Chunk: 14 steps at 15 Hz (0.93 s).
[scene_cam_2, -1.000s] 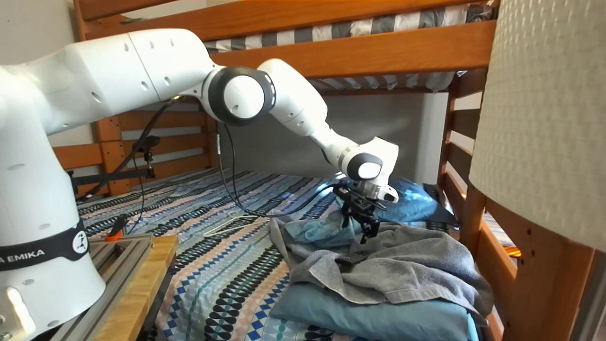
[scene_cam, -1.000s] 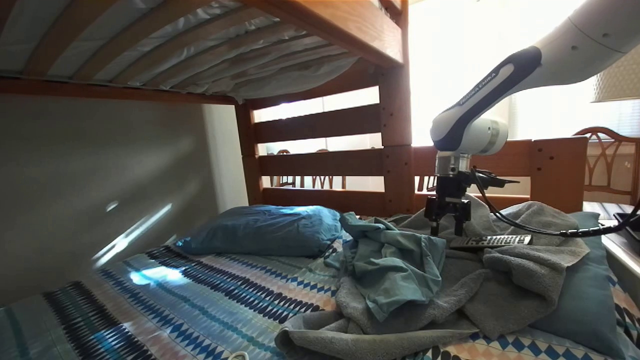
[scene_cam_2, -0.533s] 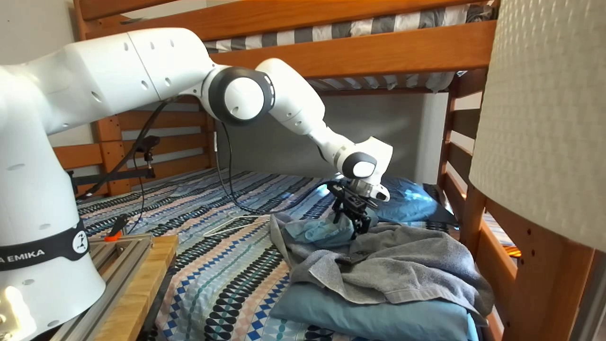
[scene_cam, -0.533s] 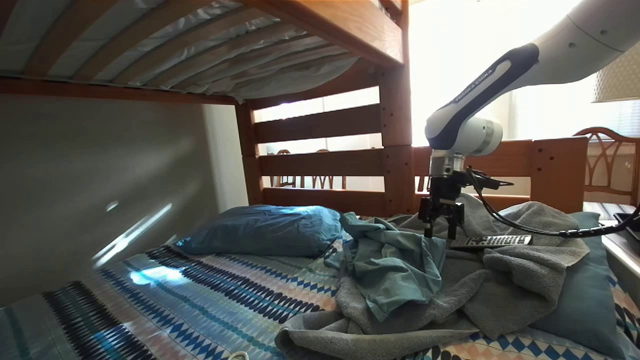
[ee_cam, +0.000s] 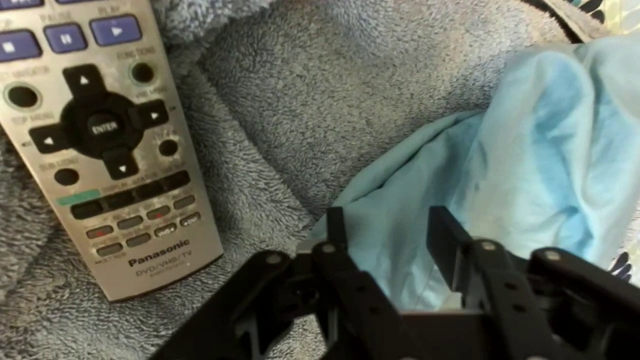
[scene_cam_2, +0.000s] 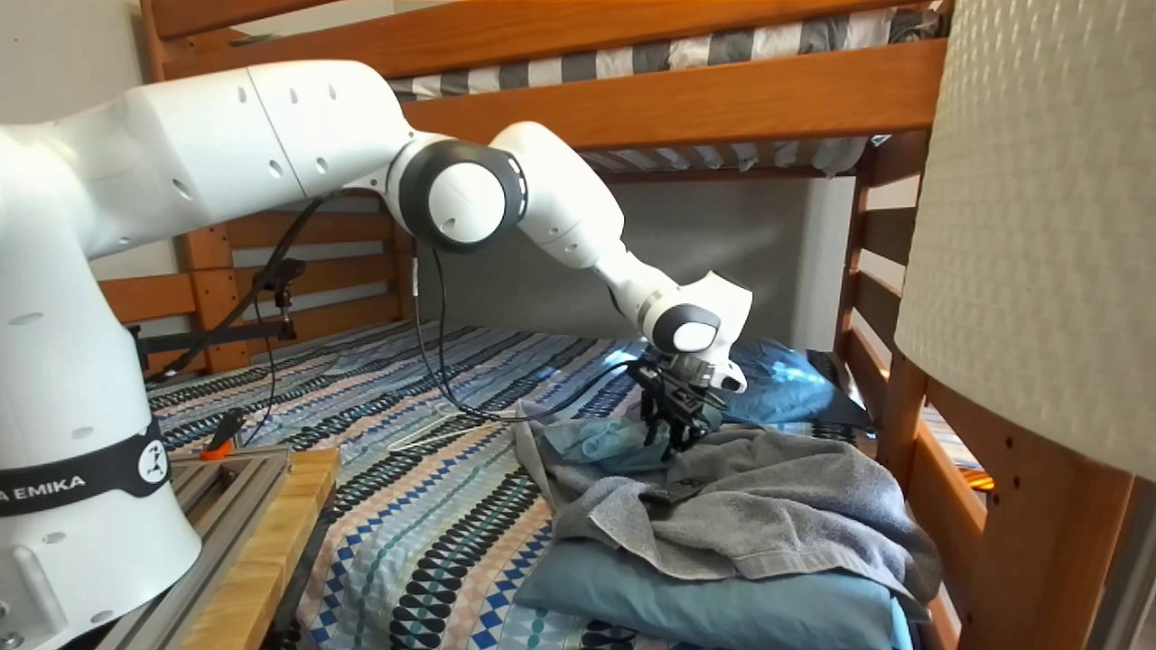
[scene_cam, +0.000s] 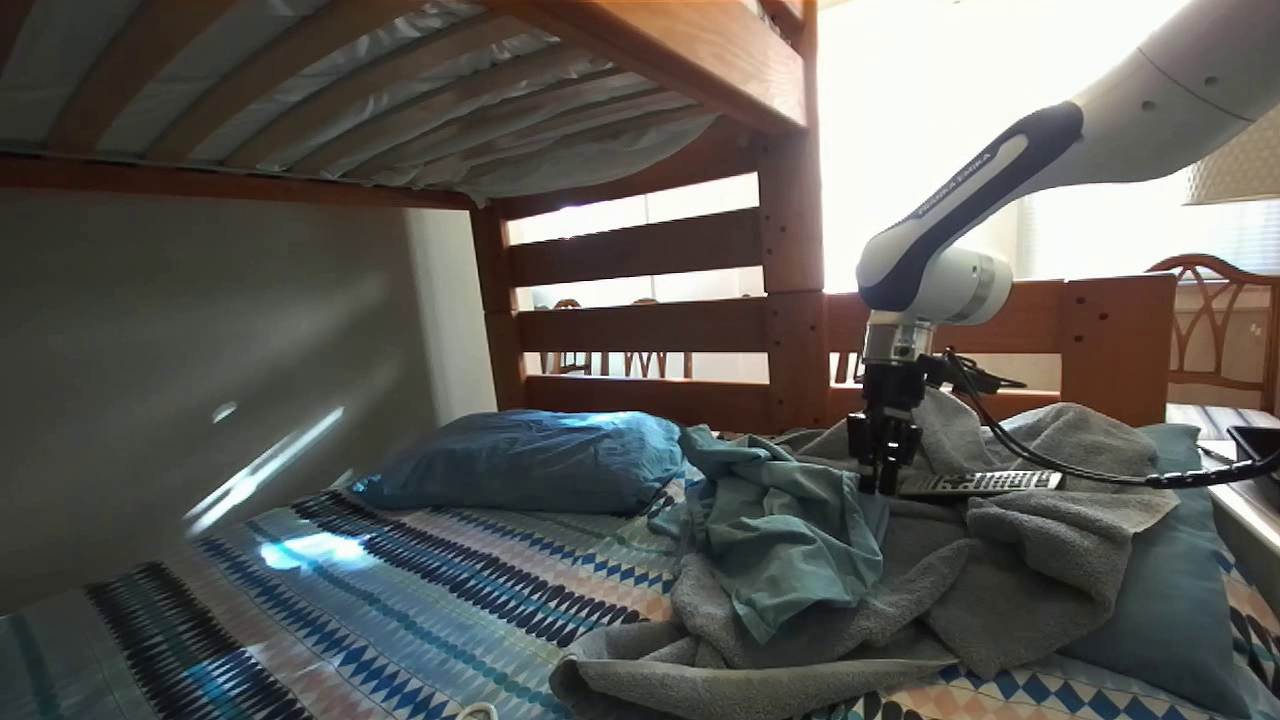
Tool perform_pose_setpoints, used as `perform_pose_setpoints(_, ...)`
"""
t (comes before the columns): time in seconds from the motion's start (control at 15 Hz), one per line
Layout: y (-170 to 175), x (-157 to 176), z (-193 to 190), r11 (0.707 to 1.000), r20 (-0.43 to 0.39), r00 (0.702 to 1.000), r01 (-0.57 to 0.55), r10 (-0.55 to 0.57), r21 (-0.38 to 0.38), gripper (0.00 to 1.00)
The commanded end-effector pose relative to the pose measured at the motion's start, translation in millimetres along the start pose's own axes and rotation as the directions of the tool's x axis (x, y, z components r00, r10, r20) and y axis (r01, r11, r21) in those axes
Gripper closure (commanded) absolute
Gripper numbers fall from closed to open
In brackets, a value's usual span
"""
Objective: Fold the blue towel on the bed
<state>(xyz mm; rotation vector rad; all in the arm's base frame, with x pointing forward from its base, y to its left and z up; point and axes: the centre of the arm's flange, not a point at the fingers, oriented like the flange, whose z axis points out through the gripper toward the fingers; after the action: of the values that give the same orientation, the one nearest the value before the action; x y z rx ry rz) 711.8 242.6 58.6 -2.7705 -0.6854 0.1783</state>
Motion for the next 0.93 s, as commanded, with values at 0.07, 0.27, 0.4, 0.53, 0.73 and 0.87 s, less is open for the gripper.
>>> perform_pose_setpoints(0.07,4,2,-8,0.999,-0.059,0.998,-0.035,0.033,-0.038,0.28)
perform_pose_setpoints(0.27,9,8,-20,0.993,-0.142,0.989,-0.060,0.046,-0.101,0.09)
perform_pose_setpoints(0.4,11,14,-21,0.992,-0.157,0.987,-0.063,0.046,-0.109,0.00)
perform_pose_setpoints(0.53,12,16,-15,0.993,-0.139,0.989,-0.070,0.057,-0.091,0.00)
perform_pose_setpoints(0.73,7,15,-9,0.994,-0.122,0.990,-0.078,0.068,-0.077,0.00)
perform_pose_setpoints(0.87,5,15,-6,0.994,-0.111,0.991,-0.087,0.079,-0.067,0.02)
